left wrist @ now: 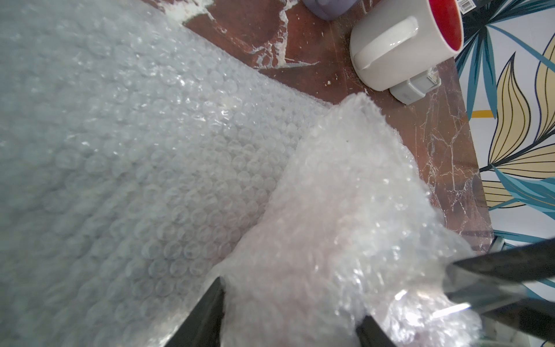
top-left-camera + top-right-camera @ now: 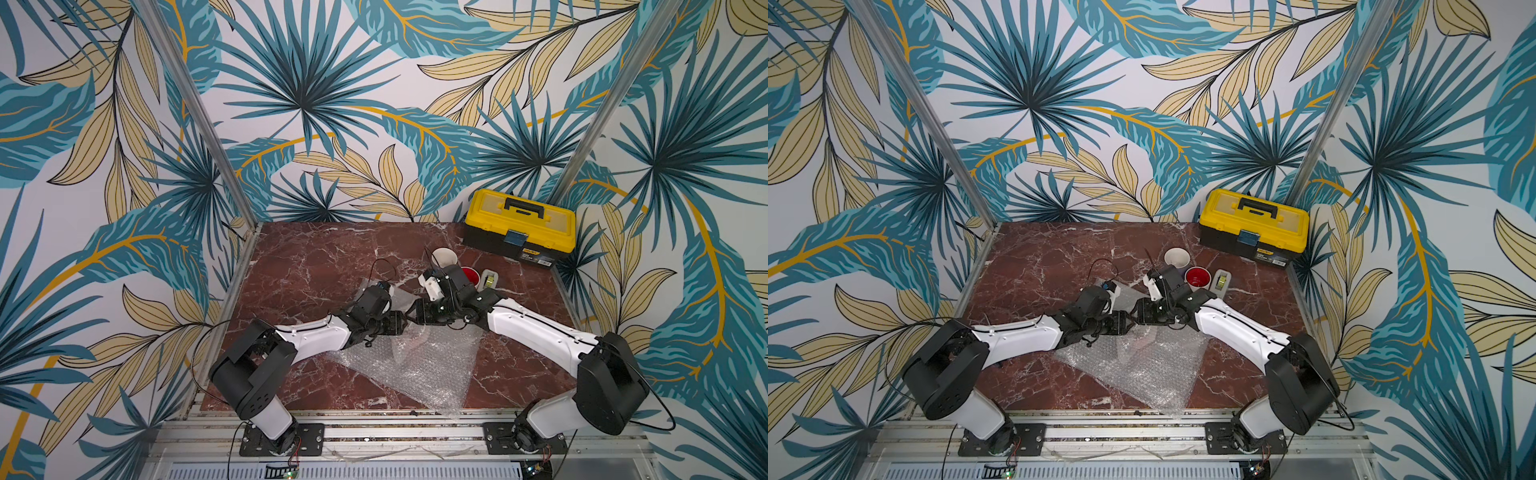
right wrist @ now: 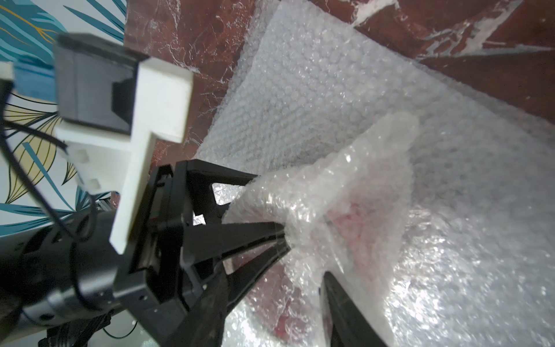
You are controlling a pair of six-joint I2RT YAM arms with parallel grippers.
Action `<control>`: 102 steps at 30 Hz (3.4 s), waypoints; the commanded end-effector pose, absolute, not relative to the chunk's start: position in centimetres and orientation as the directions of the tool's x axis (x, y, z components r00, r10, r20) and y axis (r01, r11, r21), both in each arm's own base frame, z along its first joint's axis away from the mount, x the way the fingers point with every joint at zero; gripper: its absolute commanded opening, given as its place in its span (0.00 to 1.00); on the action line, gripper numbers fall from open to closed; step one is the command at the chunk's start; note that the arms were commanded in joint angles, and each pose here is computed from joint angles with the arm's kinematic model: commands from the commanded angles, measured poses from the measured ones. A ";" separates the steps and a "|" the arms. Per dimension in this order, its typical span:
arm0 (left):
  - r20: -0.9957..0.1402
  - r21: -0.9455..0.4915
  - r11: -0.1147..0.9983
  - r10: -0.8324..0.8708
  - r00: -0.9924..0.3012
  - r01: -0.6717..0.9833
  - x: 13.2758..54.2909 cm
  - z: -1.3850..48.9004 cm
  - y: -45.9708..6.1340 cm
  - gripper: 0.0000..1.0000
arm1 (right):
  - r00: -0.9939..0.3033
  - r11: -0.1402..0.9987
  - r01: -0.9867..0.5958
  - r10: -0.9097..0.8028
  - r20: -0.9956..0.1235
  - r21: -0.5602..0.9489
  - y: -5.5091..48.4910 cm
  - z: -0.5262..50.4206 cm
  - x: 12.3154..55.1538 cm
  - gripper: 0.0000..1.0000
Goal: Wrap mugs in bubble wrap
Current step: Stick the tape on the bubble wrap.
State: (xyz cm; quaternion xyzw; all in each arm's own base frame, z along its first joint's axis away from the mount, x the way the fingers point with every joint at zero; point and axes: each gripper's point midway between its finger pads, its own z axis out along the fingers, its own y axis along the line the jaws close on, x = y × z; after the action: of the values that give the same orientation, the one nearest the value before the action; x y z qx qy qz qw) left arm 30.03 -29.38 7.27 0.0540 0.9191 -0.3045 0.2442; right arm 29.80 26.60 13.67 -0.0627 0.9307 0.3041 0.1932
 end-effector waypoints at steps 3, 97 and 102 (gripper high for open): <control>-0.455 -0.491 0.838 -0.015 -0.890 0.237 29.7 5.7 -29.0 0.55 | -0.908 0.798 -0.239 0.020 -0.419 0.554 27.4 13.4 31.3 0.52; -0.452 -0.492 0.837 -0.011 -0.892 0.239 29.6 5.6 -29.1 0.55 | -0.817 0.801 -0.419 -0.127 -0.562 0.428 26.3 13.3 26.4 0.00; -0.453 -0.492 0.836 -0.008 -0.892 0.242 29.6 5.7 -29.2 0.55 | -0.840 0.825 -0.373 -0.106 -0.532 0.424 25.5 13.1 26.0 0.00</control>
State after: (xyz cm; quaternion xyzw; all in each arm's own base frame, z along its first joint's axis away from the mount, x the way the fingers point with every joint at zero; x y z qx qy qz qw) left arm 30.11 -29.66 7.16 0.0555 0.9199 -0.3036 0.2421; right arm 26.73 26.46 13.80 -0.1464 0.9109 0.2816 0.2638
